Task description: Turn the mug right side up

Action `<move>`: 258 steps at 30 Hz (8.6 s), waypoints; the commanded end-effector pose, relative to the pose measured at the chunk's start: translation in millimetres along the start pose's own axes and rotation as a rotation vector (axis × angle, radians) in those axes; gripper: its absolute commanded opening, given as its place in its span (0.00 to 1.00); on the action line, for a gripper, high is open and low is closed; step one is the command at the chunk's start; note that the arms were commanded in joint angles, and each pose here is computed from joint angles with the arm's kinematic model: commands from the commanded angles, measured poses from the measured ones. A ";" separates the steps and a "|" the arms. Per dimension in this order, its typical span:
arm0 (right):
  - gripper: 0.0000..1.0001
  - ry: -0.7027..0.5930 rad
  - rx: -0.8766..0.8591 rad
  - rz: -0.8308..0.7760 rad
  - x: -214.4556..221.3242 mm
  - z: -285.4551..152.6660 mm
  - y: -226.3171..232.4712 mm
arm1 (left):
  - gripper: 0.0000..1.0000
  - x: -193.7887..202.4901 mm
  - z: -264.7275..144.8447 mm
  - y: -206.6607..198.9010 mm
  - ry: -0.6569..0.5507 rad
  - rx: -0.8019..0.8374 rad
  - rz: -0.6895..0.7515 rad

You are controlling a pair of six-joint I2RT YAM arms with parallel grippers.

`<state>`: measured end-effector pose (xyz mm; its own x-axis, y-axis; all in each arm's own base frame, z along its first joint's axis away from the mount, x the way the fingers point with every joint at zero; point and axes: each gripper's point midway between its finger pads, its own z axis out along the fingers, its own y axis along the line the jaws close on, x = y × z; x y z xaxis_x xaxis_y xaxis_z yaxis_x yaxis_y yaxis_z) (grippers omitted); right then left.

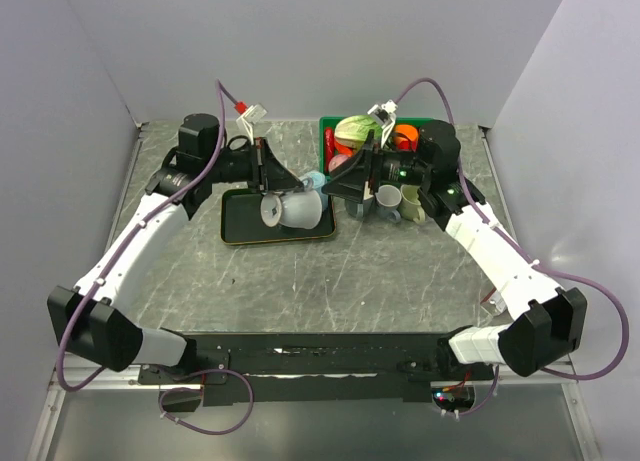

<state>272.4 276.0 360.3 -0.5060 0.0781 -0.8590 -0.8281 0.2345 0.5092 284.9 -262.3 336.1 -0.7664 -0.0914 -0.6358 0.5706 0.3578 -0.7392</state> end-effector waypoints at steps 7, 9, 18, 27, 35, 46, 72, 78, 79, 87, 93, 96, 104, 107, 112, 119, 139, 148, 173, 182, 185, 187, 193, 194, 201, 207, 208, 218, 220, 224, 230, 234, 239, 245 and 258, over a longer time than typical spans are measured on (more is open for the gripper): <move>0.86 -0.011 -0.182 -0.241 -23.9 5.3 41.1 | 0.01 10.4 -25.9 -105.3 0.021 0.354 0.293; 0.84 0.000 -0.210 -0.255 -23.3 4.8 45.1 | 0.01 12.6 -26.6 -109.4 0.031 0.371 0.298; 0.60 0.035 -0.283 -0.286 -14.8 8.9 59.1 | 0.01 16.7 -25.4 -121.9 0.037 0.405 0.303; 0.30 0.063 -0.301 -0.290 -5.3 17.3 64.9 | 0.01 16.6 -22.4 -119.4 0.033 0.395 0.291; 0.00 0.087 -0.194 -0.321 -2.7 13.1 52.8 | 0.04 18.0 -15.3 -105.5 0.049 0.344 0.257; 0.00 0.202 0.173 -0.532 -8.9 -22.6 13.1 | 0.96 -3.6 -4.3 -56.5 -0.060 0.053 0.287; 0.00 1.263 0.712 -0.707 110.4 -215.3 -149.0 | 0.96 -37.3 -14.8 31.0 -0.223 -0.400 0.210; 0.00 1.345 0.825 -0.660 119.7 -245.3 -192.8 | 0.96 -35.8 -16.7 31.9 -0.249 -0.382 0.226; 0.00 1.376 0.827 -0.648 124.4 -248.1 -201.6 | 0.96 -33.4 -17.2 34.8 -0.246 -0.385 0.226; 0.00 1.433 0.910 -0.622 118.4 -253.9 -250.4 | 0.96 -32.6 -14.1 42.7 -0.228 -0.395 0.247; 0.00 1.461 0.939 -0.597 123.6 -250.6 -283.0 | 0.96 -29.8 -8.9 50.4 -0.195 -0.406 0.236; 0.00 1.464 0.953 -0.603 121.2 -252.1 -287.6 | 0.96 -29.7 -7.2 50.4 -0.190 -0.400 0.234; 0.30 1.428 0.881 -0.534 147.5 -245.9 -279.6 | 0.96 -27.8 -3.0 55.6 -0.182 -0.399 0.223; 0.35 1.408 0.865 -0.492 153.2 -241.8 -278.2 | 0.96 -26.2 -2.8 55.6 -0.181 -0.393 0.218; 0.41 1.389 0.847 -0.474 155.5 -235.8 -280.5 | 0.96 -26.1 -1.8 50.8 -0.183 -0.368 0.215; 0.48 1.350 0.835 -0.445 156.0 -230.6 -273.7 | 0.96 -23.1 -4.5 53.6 -0.184 -0.376 0.213; 1.00 0.581 1.210 -0.401 29.7 -212.6 -239.0 | 0.96 -6.6 -11.7 60.3 -0.131 -0.392 0.181; 1.00 -0.015 1.669 0.232 6.4 -254.7 -214.4 | 0.96 -11.8 -27.8 79.8 -0.190 -0.484 0.140; 0.65 -0.302 1.965 1.111 174.1 -308.0 -227.9 | 0.96 -28.1 -51.0 114.1 -0.272 -0.629 0.040; 0.61 -0.319 1.944 1.124 178.1 -305.9 -261.4 | 0.96 -34.1 -51.7 119.2 -0.272 -0.633 0.026; 0.57 -0.323 1.941 1.118 175.8 -306.1 -264.9 | 0.96 -34.0 -53.2 120.7 -0.272 -0.643 0.026; 0.57 -0.316 1.941 1.115 178.9 -308.0 -268.9 | 0.96 -33.7 -54.6 121.0 -0.276 -0.644 0.025; 0.52 -0.306 1.908 1.089 176.9 -314.4 -291.7 | 0.96 -33.7 -53.9 123.3 -0.276 -0.642 0.016; 0.51 -0.312 1.897 1.080 172.9 -314.7 -296.1 | 0.96 -33.5 -54.0 123.9 -0.274 -0.645 0.015; 0.53 -0.284 1.830 1.038 170.1 -309.0 -305.8 | 0.96 -33.9 -53.0 130.3 -0.275 -0.660 -0.007; 0.70 -0.302 1.816 1.009 165.8 -310.7 -279.1 | 0.96 -26.5 -50.4 147.3 -0.259 -0.703 -0.053; 0.72 -0.304 1.814 1.006 165.4 -310.5 -274.3 | 0.96 -24.8 -49.0 151.0 -0.251 -0.704 -0.046; 0.84 -0.394 1.793 0.831 113.5 -323.0 -223.2 | 0.96 -24.5 -46.8 217.3 -0.185 -0.851 0.191; 0.85 -0.401 1.778 0.781 100.2 -324.5 -213.3 | 0.96 -45.9 -55.6 230.6 -0.254 -0.946 0.128; 0.85 -0.403 1.786 0.720 88.3 -330.6 -197.2 | 0.96 -60.7 -52.0 272.7 -0.312 -1.125 -0.179; 0.85 -0.419 1.791 0.700 86.6 -333.0 -188.2 | 0.99 -38.0 -20.1 300.2 -0.280 -1.160 -0.596; 0.85 -0.416 1.801 0.700 91.3 -335.0 -185.6 | 0.99 -31.9 -11.6 302.8 -0.343 -1.152 -0.786; 0.85 -0.404 1.823 0.687 95.5 -338.5 -183.1 | 0.93 -29.6 -0.1 302.7 -0.398 -1.100 -0.908; 0.84 -0.402 1.837 0.677 95.2 -341.6 -183.9 | 0.73 -27.1 16.3 312.8 -0.397 -1.061 -0.988; 0.84 -0.404 1.861 0.671 100.7 -345.5 -183.9 | 0.41 -18.2 34.1 328.4 -0.354 -1.030 -1.024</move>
<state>294.4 -87.3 188.6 -0.3141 0.6880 -0.6542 0.7672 0.5899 0.2520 489.3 -163.7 91.7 -0.4840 -0.8681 -0.1106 -0.7421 0.4741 -0.4739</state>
